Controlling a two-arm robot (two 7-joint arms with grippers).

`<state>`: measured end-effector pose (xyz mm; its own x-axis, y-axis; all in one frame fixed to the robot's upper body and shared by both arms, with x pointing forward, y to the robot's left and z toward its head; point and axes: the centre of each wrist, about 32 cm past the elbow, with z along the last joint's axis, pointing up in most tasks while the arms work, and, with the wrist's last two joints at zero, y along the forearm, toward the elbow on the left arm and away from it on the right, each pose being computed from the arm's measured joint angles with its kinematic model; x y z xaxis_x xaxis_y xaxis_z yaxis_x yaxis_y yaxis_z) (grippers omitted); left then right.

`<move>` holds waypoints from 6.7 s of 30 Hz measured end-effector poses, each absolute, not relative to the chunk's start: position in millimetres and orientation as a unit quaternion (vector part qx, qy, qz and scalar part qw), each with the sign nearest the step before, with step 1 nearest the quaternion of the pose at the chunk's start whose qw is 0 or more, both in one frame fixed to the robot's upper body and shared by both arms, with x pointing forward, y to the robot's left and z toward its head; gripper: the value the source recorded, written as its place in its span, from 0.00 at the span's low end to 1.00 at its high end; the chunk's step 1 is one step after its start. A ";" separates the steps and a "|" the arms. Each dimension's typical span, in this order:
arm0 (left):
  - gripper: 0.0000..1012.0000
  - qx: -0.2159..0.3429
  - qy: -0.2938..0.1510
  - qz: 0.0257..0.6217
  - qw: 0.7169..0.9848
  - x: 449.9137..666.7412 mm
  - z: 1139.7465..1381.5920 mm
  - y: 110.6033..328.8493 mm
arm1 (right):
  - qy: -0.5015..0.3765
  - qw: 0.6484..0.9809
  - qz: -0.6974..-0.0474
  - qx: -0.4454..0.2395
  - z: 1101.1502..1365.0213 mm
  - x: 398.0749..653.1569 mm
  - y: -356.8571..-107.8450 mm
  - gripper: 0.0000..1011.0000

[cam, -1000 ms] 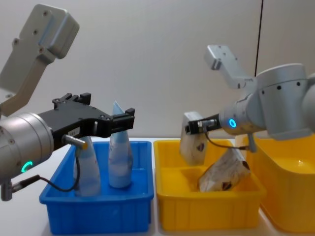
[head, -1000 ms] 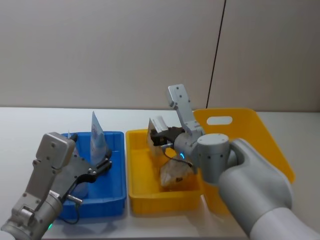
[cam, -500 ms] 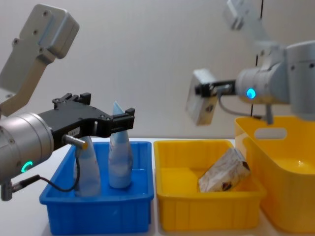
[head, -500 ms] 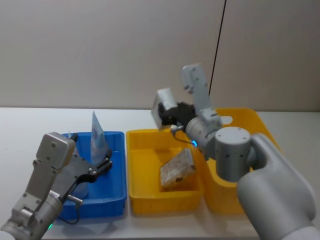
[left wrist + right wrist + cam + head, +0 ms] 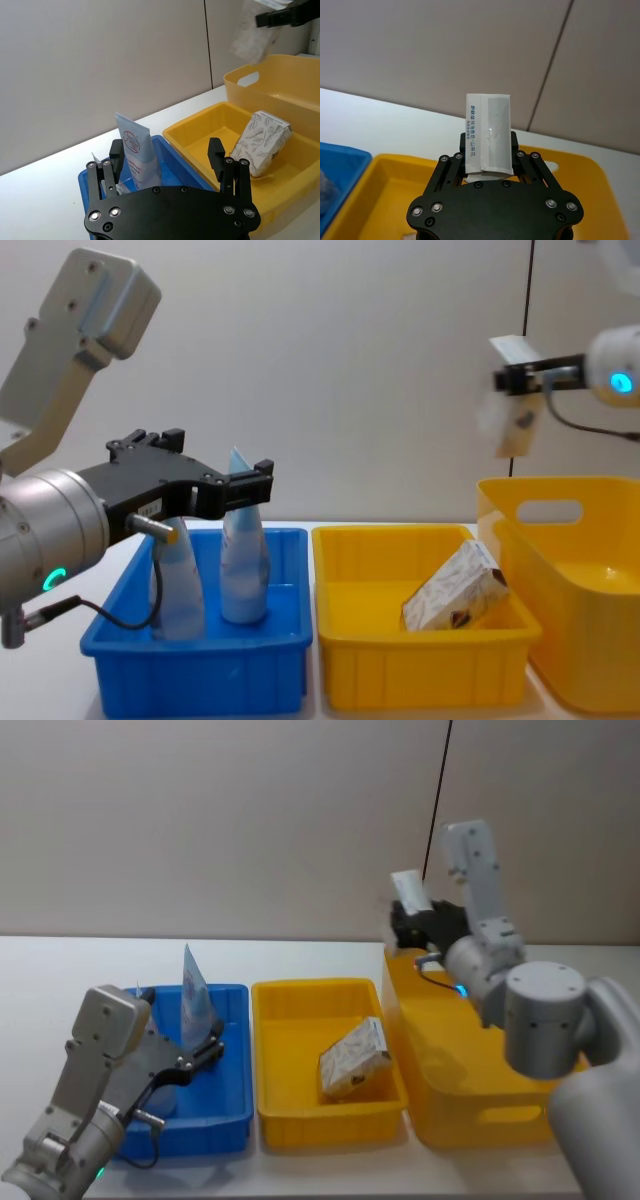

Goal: Bimanual collaborative sorting of washing and personal care products

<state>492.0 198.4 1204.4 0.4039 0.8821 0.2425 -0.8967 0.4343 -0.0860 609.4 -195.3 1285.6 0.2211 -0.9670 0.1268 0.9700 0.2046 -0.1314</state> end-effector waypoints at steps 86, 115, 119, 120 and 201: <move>0.99 0.071 -0.087 0.607 0.786 501.2 1209.1 205.7 | 0.120 0.681 -0.695 -0.198 1301.7 547.7 -251.9 0.99; 0.99 0.095 -0.040 0.621 0.777 527.1 1185.0 195.8 | 0.120 0.681 -0.695 -0.198 1301.7 547.6 -251.9 0.99; 0.99 0.096 -0.040 0.625 0.774 529.6 1181.8 192.7 | 0.120 0.681 -0.695 -0.198 1301.7 547.6 -251.9 0.99; 0.99 0.096 -0.040 0.626 0.773 530.5 1180.2 191.2 | 0.120 0.681 -0.695 -0.198 1301.7 547.6 -251.9 0.99; 0.22 0.132 -0.079 0.635 0.757 537.5 1191.3 185.8 | 0.120 0.681 -0.695 -0.198 1301.7 547.6 -251.9 0.99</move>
<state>537.5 185.8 1191.3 0.1819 0.9402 0.2879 -0.9822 0.1596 0.0992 547.6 -251.9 1301.7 0.0056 -0.9938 0.1110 0.8984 -0.0437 -0.4370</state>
